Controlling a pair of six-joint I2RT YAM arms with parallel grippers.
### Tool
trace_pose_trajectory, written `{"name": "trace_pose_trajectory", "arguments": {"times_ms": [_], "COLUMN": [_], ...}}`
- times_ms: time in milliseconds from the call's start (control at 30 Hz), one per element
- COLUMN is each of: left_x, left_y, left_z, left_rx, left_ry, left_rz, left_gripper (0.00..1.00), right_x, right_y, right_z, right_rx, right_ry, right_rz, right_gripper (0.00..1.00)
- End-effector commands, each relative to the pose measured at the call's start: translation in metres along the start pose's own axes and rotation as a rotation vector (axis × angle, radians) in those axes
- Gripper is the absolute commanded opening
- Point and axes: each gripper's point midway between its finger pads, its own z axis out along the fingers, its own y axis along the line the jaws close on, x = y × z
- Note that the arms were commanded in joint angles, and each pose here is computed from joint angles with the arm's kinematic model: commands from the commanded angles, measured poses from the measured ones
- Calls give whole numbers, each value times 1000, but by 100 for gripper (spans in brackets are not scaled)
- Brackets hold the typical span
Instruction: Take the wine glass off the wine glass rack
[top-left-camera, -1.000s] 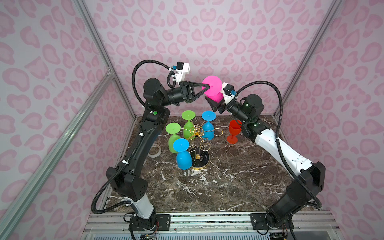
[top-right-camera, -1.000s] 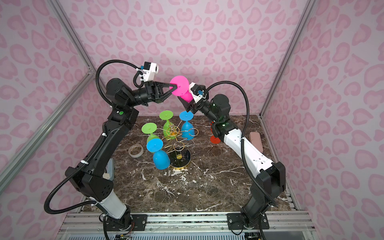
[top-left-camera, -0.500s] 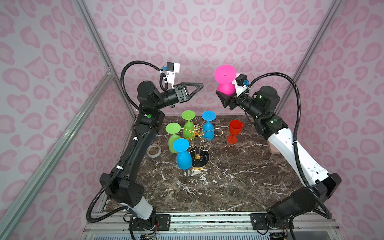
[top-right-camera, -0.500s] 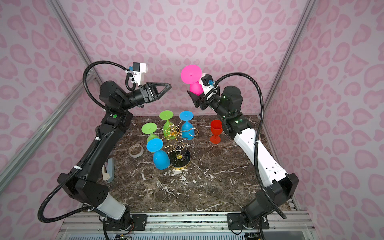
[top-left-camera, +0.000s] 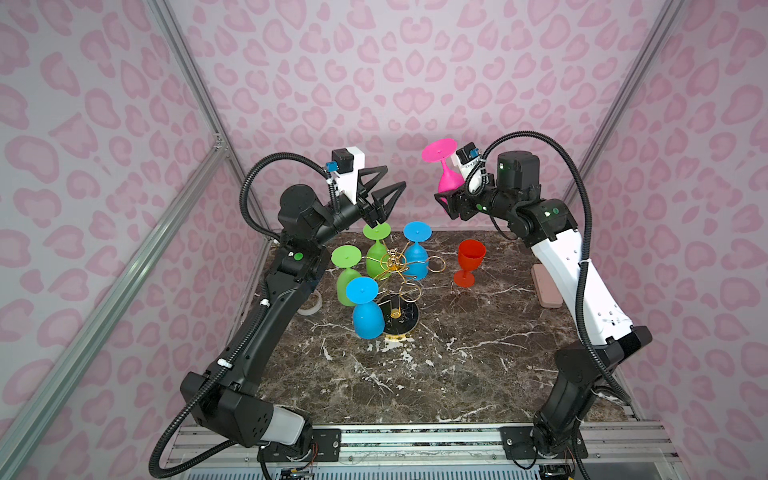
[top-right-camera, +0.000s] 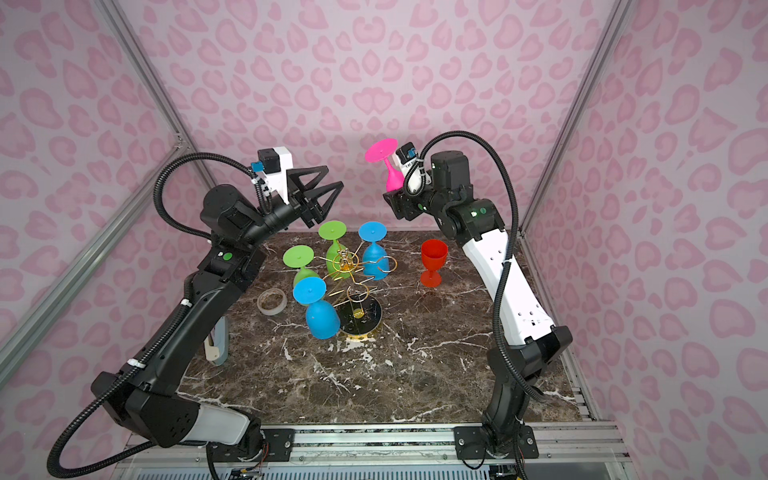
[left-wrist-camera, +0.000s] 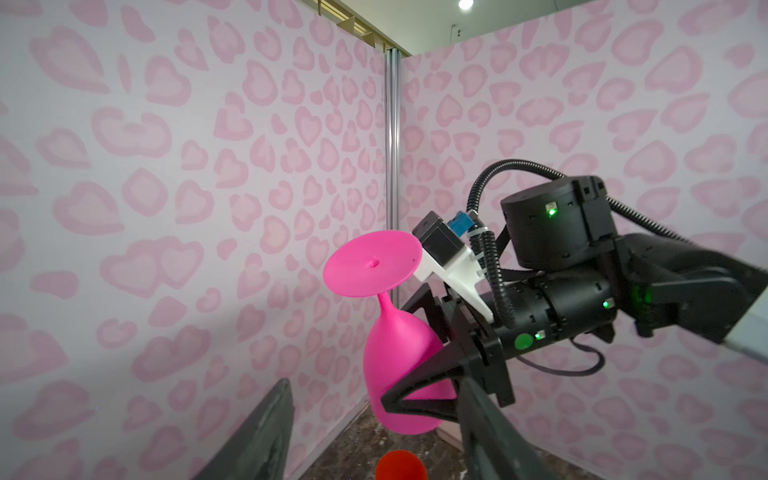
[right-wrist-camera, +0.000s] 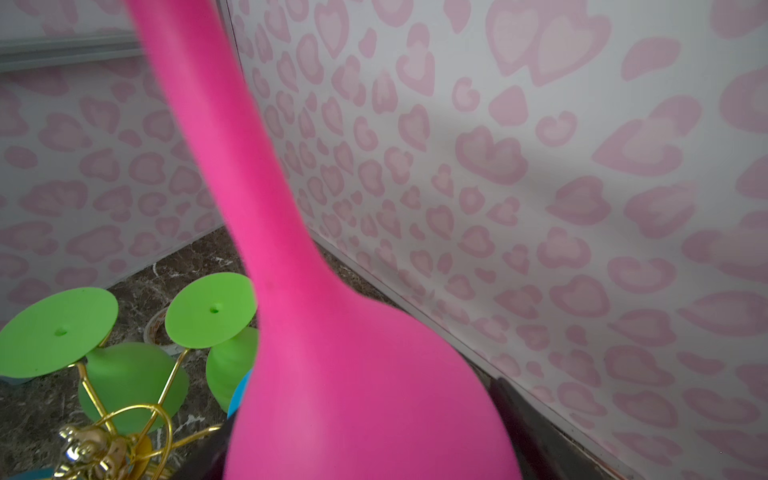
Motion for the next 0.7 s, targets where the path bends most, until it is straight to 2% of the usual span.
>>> {"name": "trace_pose_trajectory", "arguments": {"times_ms": [0,100,267,433,667], "left_x": [12,20,32,42,51], "left_y": [13,14,1,-6,-8], "left_z": [2,3,8,11,14], "left_rx": [-81,-86,1,59,94], "left_ry": [32,39,34,31,37], "left_rz": [321,442,584,651,675], "left_gripper": [61,55,53,51,50], "right_x": [25,31,42,50,56], "right_y": [1,3,11,23,41], "right_z": [1,0,1,4,6], "right_rx": [5,0,-17,-43,-92], "right_ry": [110,142,180,203,224], "right_rz": [12,13,12,6,2], "right_gripper": [76,76,76,75,74]}}
